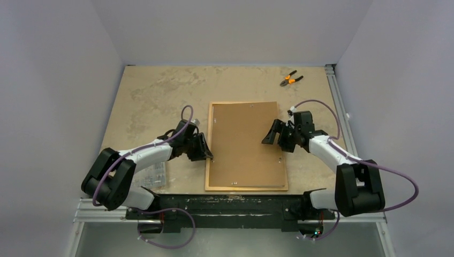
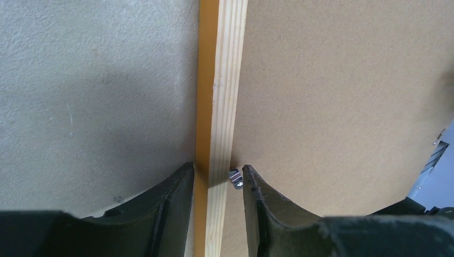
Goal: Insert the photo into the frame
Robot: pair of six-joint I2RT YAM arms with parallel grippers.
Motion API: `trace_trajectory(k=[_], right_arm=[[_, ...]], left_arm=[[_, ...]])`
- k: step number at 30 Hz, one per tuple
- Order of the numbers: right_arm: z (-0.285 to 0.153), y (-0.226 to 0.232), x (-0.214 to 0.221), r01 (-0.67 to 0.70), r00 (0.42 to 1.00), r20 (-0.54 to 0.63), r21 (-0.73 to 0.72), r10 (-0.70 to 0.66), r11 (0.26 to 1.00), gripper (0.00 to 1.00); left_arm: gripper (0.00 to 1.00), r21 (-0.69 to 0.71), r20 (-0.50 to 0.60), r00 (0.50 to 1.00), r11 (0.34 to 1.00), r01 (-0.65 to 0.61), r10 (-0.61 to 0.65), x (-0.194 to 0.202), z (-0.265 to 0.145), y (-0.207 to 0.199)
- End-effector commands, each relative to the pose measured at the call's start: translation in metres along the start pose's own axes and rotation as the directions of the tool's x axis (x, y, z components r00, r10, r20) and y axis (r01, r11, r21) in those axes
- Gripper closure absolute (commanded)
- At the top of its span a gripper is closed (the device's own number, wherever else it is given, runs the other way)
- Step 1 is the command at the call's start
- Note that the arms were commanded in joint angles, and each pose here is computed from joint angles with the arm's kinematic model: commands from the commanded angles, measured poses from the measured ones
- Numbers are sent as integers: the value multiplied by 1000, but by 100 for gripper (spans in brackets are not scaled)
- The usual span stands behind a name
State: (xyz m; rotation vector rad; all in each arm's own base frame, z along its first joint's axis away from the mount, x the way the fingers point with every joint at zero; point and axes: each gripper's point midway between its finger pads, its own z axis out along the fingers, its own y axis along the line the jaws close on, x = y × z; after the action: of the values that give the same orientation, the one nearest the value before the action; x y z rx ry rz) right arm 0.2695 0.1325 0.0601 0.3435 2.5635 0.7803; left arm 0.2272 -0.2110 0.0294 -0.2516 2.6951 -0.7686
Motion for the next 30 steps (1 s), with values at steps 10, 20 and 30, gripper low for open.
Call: trace_trajectory(k=[10,20,30], right_arm=[[5,10,-15,174,985,-1,128,-175,976,20],[-4,1,-20,218,975,-2,234,-224,948,18],[15,21,-3,262,965,-53,165,-257,951,15]], left_arm=[[62,-52,11,999,998,-39,39,-7,0,6],[61,-67,5,999,997,-41,42,-6,1,9],[47,-47,22,998,997,-55,56,-9,-8,2]])
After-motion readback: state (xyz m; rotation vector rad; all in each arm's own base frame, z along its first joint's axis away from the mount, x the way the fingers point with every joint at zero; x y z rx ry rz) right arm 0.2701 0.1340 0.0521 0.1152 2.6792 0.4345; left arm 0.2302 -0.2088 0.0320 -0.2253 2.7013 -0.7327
